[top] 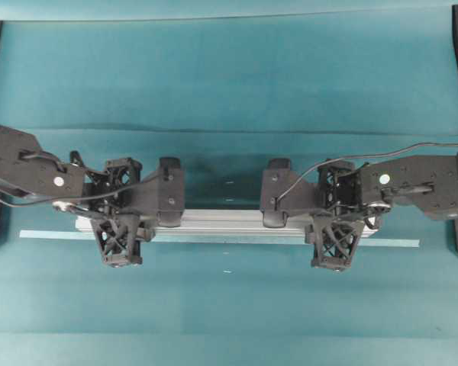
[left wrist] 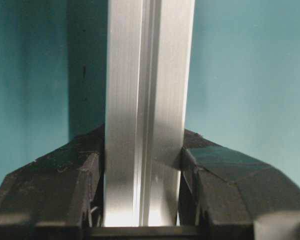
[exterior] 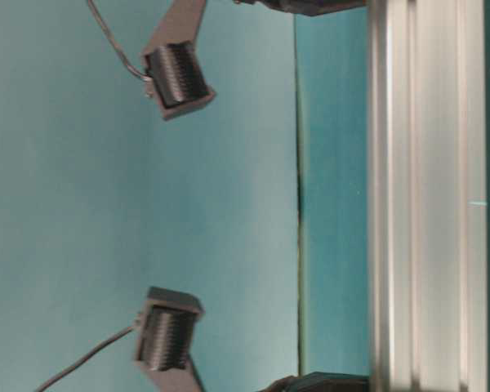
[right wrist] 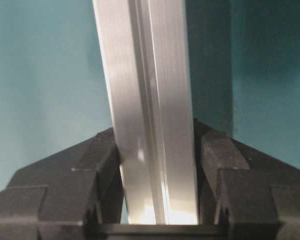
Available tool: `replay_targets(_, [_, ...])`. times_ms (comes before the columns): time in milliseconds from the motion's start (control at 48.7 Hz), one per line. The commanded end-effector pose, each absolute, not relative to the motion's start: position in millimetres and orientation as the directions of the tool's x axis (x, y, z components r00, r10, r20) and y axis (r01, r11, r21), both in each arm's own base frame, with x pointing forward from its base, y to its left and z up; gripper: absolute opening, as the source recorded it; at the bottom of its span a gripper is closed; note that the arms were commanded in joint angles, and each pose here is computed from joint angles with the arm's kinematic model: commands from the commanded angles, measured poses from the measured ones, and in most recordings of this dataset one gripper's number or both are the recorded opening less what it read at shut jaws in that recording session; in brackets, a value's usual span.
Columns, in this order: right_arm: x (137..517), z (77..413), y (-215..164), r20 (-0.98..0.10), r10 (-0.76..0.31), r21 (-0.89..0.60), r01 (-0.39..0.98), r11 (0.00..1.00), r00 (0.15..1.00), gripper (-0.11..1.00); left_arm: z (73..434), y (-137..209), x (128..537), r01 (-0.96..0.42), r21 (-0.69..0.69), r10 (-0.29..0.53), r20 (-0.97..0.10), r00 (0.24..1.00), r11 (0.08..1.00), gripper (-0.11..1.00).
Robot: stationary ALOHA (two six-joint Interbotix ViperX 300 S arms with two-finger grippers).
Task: Lift the metal rail with both hands and move it towards you.
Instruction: 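Lower the rail onto the table just behind the pale strip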
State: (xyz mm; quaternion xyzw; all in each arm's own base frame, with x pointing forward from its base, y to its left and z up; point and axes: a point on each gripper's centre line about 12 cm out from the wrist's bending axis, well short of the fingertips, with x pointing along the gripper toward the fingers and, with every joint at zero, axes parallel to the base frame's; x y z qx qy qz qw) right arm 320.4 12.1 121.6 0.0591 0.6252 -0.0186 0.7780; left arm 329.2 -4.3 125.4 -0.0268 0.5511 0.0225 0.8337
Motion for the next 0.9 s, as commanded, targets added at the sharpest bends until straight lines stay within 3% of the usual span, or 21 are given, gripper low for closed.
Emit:
replay_targets(0, [324.1,120.2,14.0,-0.972,0.049,0.076,0.110,0.991,0.229,0.39,127.7,-2.5,333.0,-0.084,-0.029,0.008,-0.912,0.410,0.996,0.30])
replay_targets(883, [319.1,109.3,3.9,-0.976,0.041,0.072,0.140,0.988,0.216,0.39,122.4,4.5,337.6,-0.106,-0.033,0.016,-0.902,0.432,0.994,0.30])
